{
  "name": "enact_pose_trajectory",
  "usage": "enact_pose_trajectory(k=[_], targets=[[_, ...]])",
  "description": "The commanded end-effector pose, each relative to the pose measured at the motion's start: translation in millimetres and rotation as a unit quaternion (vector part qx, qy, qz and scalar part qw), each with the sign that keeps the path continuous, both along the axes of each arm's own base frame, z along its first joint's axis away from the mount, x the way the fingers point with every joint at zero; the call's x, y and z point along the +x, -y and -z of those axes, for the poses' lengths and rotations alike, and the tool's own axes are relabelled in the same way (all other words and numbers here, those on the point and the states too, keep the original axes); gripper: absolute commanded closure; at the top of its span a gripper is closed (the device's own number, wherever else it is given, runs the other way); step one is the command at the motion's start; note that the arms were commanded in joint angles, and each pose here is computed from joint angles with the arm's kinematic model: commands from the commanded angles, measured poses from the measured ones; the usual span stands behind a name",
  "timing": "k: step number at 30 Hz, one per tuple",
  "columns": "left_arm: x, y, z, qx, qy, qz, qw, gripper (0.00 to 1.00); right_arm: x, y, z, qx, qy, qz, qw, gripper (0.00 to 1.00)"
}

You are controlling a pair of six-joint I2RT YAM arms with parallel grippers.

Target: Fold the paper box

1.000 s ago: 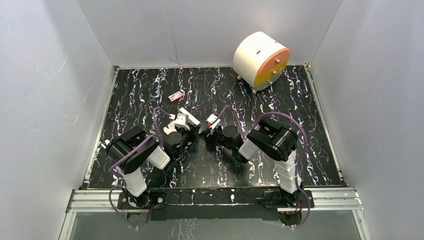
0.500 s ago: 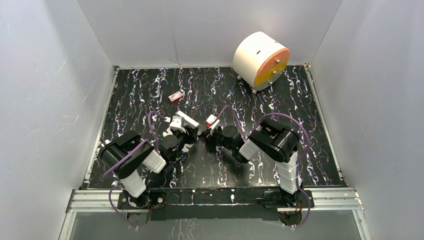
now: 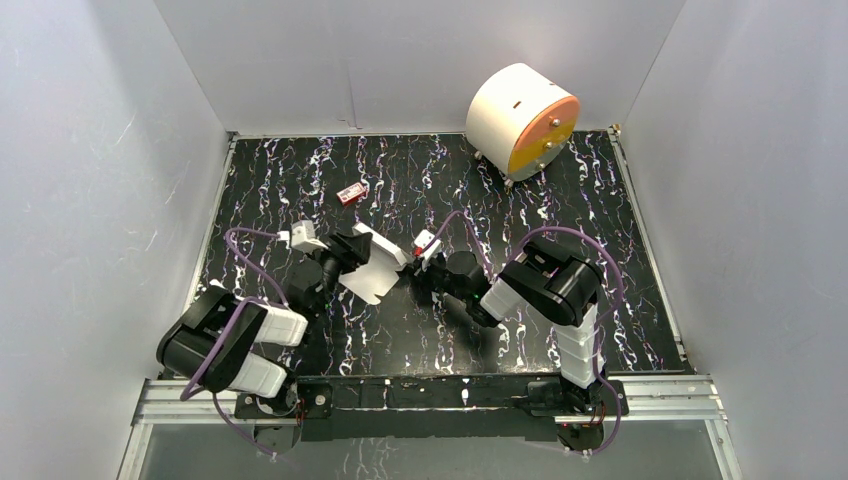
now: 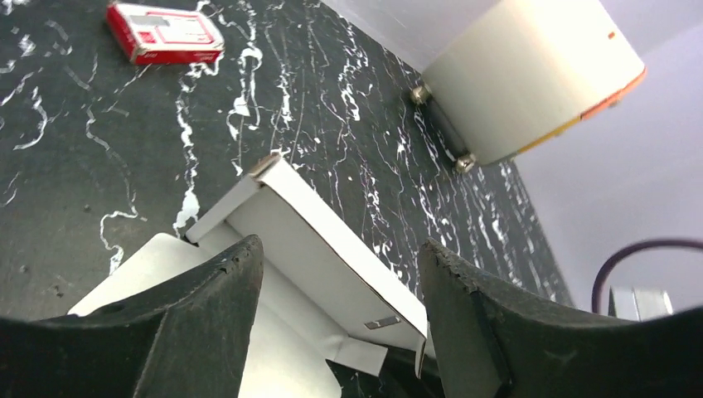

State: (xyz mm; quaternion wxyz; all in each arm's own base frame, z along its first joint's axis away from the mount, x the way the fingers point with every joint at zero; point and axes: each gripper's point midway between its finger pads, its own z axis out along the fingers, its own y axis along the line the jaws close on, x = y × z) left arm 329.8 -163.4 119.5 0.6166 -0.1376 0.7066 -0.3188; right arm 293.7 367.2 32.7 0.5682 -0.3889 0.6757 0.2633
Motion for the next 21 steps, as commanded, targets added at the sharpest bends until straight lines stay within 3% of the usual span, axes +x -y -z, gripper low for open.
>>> enact_pose_trajectory(k=[1,8,13,21], targets=[[6.6,-0.6,-9.7,-0.122,-0.051,0.007,0.991,0.34,-1.5,2.9,-9.5,0.001,0.010,-0.007,1.000,1.00],[12.1,-2.3,-3.4,-0.210,-0.110,0.013,0.971,0.39,-2.8,3.7,-10.7,0.000,0.013,-0.009,1.000,1.00],[18.8,-0.5,10.0,-0.268,-0.162,0.008,0.950,0.50,-3.4,2.7,-11.7,0.001,0.013,-0.012,1.000,1.00],[36.7,8.0,9.0,-0.292,-0.175,0.015,0.940,0.62,-3.5,1.7,-10.9,-0.001,0.013,-0.015,1.000,1.00]])
